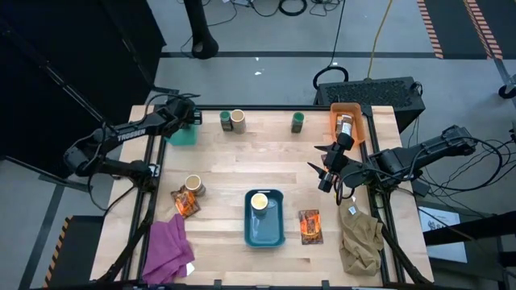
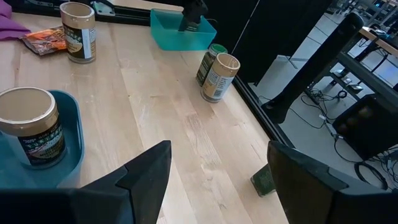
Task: Sort spices by type
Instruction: Put the green seasoning bottle into the light blue bin
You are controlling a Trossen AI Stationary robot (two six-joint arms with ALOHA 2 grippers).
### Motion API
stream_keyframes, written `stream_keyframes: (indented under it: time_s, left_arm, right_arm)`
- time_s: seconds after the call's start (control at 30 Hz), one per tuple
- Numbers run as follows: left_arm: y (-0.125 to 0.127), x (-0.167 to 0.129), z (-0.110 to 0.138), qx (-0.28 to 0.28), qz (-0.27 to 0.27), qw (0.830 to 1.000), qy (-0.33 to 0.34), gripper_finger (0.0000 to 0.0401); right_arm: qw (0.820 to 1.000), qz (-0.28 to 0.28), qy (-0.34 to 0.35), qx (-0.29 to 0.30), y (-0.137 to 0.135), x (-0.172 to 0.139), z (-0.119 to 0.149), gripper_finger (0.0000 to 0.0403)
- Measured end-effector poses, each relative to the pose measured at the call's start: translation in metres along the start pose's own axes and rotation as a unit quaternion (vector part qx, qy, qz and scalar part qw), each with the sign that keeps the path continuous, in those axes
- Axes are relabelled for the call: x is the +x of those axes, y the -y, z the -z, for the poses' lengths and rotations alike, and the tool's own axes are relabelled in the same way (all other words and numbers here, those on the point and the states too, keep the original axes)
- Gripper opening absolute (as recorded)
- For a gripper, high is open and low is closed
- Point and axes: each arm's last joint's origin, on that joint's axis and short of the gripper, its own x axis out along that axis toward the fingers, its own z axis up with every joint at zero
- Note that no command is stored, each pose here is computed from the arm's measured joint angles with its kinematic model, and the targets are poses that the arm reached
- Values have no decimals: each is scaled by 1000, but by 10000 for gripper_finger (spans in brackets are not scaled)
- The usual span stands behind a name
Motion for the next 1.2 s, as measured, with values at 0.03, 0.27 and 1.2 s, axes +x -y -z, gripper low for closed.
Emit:
stream_keyframes:
  time_s: [0.03, 0.27, 1.2]
  left_arm:
    - [0, 0, 0, -1, 1, 1000, 2, 234]
    - [0, 0, -2, -5, -8, 1000, 14, 235]
    - [1, 0, 1, 11, 12, 1000, -6, 235]
  right_arm:
    - [1000, 0, 0, 0, 0, 0, 0, 249]
    - [1000, 0, 0, -2, 0, 0, 0, 249]
    - [1000, 0, 0, 0, 0, 0, 0, 249]
